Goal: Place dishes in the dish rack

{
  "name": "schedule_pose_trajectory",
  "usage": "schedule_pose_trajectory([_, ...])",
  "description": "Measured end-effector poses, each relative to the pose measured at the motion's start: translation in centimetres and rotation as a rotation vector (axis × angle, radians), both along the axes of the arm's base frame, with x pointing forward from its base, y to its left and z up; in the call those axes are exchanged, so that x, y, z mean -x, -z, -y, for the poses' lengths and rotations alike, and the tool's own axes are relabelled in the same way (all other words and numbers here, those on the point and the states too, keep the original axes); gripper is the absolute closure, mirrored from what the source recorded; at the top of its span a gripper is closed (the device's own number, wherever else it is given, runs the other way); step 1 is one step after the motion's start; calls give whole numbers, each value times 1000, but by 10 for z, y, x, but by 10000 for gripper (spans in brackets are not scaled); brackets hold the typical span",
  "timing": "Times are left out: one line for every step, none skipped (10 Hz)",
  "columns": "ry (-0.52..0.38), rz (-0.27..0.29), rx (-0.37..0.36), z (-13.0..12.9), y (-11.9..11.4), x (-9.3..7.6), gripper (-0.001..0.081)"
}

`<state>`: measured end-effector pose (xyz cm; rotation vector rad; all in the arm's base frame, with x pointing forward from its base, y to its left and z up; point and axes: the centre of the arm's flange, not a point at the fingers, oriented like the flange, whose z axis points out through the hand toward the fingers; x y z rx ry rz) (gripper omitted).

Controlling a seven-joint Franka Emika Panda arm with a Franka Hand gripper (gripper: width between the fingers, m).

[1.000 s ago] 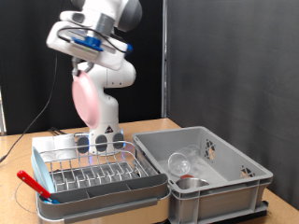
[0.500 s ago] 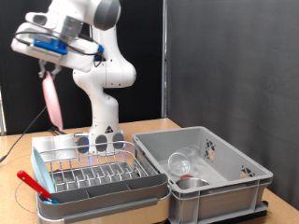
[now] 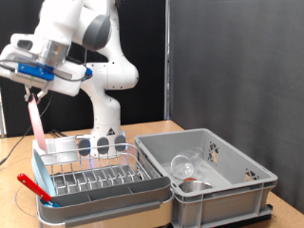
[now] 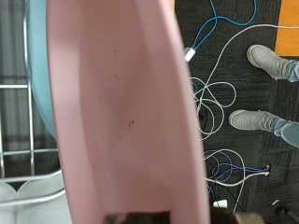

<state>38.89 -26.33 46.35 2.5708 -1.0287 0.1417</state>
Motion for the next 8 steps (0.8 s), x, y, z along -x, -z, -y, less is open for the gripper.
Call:
schedule_pose_trajectory([-13,-6,-2,0,14,-6,771])
schedule_pose_trajectory([-28,-7,-5,-2,27,-10,771])
schedule_pose_trajectory([-40,-8,-9,-4,38,-12,771])
schedule_pose_trajectory([-52,-7,-13,-7,47,-13,771])
schedule_pose_trajectory([-62,-2,-16,-10,53,-13,771])
schedule_pose_trajectory([-72,1,-20,-14,59,-13,771])
schedule_pose_trajectory([-81,0,-25,-17,65,-12,771])
schedule_pose_trajectory([-86,-4,-30,-20,71,-11,771])
